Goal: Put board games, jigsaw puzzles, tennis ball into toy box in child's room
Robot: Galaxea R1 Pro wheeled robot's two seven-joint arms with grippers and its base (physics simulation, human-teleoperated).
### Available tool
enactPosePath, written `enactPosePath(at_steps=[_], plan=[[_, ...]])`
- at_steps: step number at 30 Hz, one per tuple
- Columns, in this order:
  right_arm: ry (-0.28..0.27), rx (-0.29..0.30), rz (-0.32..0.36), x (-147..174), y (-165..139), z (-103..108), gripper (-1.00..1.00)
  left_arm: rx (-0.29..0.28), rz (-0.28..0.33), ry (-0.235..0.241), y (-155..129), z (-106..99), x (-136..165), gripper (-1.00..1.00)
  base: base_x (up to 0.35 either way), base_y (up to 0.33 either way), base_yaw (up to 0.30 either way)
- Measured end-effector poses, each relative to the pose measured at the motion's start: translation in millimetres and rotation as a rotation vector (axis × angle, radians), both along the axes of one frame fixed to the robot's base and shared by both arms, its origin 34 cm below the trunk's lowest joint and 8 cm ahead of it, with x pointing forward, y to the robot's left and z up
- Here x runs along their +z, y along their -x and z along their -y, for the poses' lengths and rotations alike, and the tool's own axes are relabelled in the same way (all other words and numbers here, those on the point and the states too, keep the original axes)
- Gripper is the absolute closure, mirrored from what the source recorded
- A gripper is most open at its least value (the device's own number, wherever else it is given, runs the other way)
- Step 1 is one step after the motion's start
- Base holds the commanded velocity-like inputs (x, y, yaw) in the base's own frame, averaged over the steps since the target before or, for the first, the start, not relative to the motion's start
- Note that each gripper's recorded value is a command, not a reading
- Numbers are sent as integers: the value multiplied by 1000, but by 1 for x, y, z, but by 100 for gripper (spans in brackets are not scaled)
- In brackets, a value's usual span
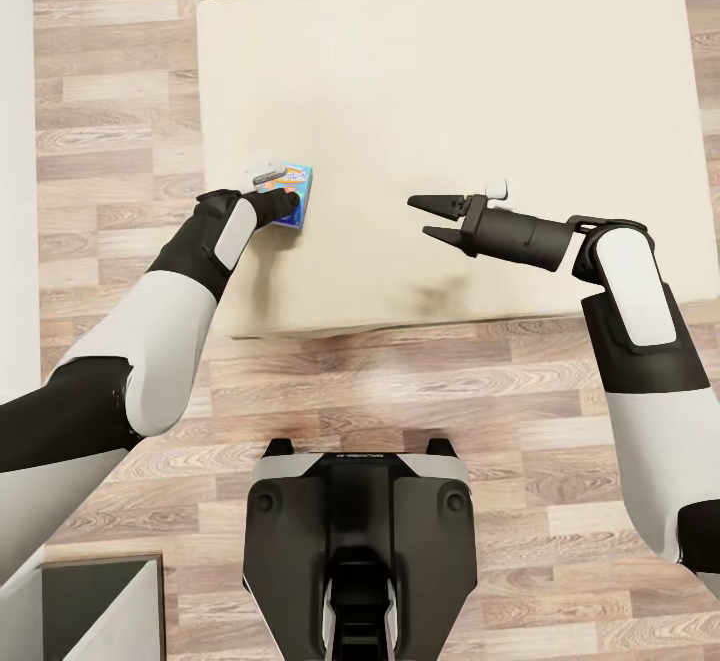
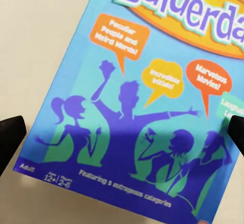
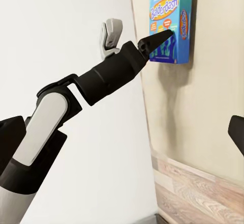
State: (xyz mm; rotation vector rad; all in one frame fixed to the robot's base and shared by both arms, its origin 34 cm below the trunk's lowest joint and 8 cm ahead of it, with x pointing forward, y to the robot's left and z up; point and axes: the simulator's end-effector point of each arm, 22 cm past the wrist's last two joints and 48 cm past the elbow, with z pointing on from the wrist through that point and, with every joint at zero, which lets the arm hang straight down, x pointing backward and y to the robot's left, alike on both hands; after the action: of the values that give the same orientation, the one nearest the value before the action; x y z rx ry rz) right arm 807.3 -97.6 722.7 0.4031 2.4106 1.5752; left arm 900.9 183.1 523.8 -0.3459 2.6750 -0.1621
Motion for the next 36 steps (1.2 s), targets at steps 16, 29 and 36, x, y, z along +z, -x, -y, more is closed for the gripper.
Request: enactPosePath(at_steps=[16, 29, 36], plan=[[2, 0, 1, 0, 0, 0, -100, 10, 5, 3, -2, -2, 2, -100, 0, 0, 0], [2, 1, 0, 0, 0, 0, -100, 38, 45, -32, -18, -13, 17, -100, 0, 0, 0], [3, 0, -2, -1, 0, 0, -100, 48, 40, -49, -18, -17, 17, -100, 0, 0, 0]])
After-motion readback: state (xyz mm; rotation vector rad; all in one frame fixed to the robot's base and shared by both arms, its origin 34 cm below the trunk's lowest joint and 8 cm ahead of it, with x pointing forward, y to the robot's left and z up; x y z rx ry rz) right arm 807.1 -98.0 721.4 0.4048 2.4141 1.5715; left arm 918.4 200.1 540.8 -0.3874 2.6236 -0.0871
